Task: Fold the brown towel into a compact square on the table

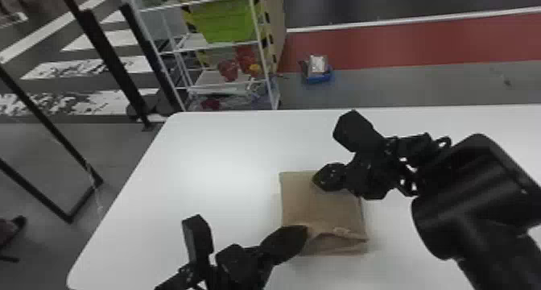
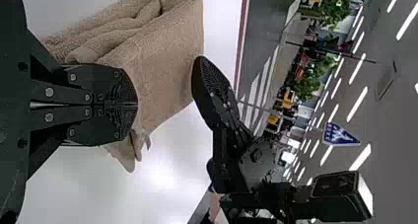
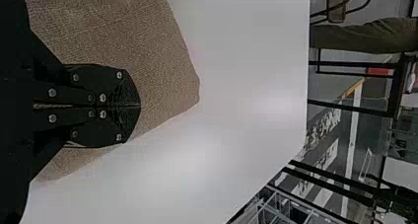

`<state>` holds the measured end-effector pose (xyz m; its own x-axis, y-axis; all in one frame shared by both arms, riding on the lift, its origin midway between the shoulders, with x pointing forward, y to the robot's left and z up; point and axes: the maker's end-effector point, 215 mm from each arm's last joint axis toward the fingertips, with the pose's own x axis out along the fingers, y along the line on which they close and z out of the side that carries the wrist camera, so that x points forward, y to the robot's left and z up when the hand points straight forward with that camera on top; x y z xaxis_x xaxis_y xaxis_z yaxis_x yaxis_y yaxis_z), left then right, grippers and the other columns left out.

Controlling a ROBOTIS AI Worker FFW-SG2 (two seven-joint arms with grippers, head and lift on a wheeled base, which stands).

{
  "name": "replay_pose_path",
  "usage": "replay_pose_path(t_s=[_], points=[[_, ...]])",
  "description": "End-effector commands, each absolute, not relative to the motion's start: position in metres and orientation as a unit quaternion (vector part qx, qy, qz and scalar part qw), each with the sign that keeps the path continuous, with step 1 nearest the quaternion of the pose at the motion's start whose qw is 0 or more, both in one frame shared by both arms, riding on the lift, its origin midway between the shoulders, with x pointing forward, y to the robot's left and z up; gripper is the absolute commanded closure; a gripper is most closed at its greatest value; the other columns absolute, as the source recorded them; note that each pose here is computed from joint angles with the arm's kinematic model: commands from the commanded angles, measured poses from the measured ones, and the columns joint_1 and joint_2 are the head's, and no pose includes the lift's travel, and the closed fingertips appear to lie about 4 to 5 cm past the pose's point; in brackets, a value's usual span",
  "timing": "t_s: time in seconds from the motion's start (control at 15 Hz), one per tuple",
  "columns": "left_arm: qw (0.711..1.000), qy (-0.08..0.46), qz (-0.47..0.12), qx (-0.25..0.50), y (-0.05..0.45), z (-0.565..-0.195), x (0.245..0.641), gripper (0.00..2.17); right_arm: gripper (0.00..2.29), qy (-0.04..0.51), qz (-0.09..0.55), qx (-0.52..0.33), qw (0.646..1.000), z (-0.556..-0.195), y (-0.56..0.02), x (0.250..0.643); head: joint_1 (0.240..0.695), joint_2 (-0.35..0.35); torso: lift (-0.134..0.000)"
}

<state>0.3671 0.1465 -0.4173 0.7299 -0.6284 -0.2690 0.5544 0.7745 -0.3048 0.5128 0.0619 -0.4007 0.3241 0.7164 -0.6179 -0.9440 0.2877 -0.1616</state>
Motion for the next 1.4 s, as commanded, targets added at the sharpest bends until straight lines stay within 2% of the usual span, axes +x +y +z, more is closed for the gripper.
replay_pose_path(t_s=[0.0, 0.47, 0.67, 0.87, 1.0, 1.33], points=[[0.925, 0.177, -0.319, -0.105, 0.149, -0.415, 0.368, 1.94, 2.01, 0.213, 0.544, -0.254, 0.771, -0.41, 0.066, 0.52, 0.695, 0.263, -0.124], [0.927, 0.164, -0.321, -0.108, 0.161, -0.402, 0.366, 1.94, 2.01, 0.255, 0.513, -0.263, 0.776, -0.442, 0.041, 0.548, 0.695, 0.245, -0.124], [0.926, 0.158, -0.323, -0.114, 0.163, -0.396, 0.365, 1.94, 2.01, 0.238, 0.523, -0.243, 0.782, -0.429, 0.044, 0.55, 0.695, 0.239, -0.124], [0.925, 0.16, -0.325, -0.115, 0.163, -0.397, 0.363, 1.94, 2.01, 0.205, 0.534, -0.221, 0.79, -0.386, 0.061, 0.549, 0.695, 0.246, -0.124], [0.925, 0.16, -0.325, -0.115, 0.163, -0.397, 0.363, 1.94, 2.01, 0.201, 0.535, -0.217, 0.791, -0.377, 0.064, 0.549, 0.695, 0.257, -0.124], [0.925, 0.161, -0.324, -0.114, 0.164, -0.398, 0.364, 1.94, 2.01, 0.212, 0.544, -0.219, 0.782, -0.397, 0.062, 0.557, 0.695, 0.265, -0.124]])
